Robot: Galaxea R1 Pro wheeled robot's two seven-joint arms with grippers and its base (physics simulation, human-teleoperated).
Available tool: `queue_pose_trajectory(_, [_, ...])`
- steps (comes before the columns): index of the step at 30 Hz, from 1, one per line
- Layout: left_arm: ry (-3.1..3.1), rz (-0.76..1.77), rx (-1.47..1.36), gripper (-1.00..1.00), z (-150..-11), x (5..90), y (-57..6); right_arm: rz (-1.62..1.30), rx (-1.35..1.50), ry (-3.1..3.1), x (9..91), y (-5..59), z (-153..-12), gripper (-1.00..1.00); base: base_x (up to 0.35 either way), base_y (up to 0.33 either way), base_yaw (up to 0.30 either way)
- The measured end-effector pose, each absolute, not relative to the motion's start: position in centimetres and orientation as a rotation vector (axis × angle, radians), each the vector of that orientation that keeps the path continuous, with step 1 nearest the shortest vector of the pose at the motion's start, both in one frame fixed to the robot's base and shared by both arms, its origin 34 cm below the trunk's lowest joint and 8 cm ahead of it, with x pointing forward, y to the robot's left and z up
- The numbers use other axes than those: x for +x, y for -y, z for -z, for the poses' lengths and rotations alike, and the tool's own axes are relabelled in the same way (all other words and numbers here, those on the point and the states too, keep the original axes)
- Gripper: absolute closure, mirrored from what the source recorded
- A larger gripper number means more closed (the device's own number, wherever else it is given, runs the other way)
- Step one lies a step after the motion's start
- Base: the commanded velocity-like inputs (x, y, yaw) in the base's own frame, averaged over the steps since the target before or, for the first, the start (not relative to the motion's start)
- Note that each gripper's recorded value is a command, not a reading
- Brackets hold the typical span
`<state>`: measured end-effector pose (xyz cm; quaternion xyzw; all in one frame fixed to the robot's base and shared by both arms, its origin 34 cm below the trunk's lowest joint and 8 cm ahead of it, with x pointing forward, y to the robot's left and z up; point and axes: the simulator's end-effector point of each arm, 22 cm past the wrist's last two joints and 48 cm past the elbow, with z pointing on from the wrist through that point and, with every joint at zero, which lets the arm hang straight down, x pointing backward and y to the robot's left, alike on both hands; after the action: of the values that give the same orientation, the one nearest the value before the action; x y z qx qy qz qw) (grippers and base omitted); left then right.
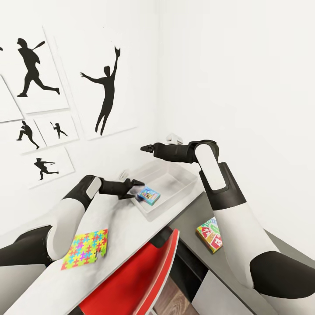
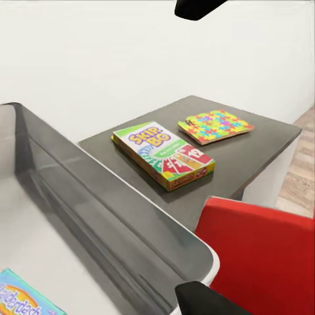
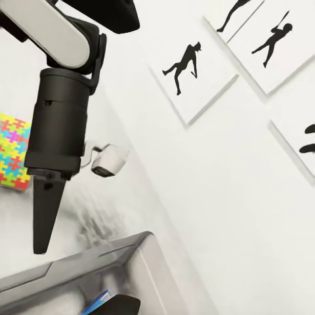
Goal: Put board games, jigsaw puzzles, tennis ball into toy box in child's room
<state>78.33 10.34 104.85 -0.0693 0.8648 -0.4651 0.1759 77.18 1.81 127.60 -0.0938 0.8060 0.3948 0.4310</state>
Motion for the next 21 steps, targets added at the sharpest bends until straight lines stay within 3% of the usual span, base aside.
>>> queue_pose_trajectory(21, [-2.312,1.455,-0.184,-1.00,-108.5,78.6,-12.0,-0.981,-0.239,-2.000,76.8,-1.8,-128.3,-1.00,0.000,0.000,0.000])
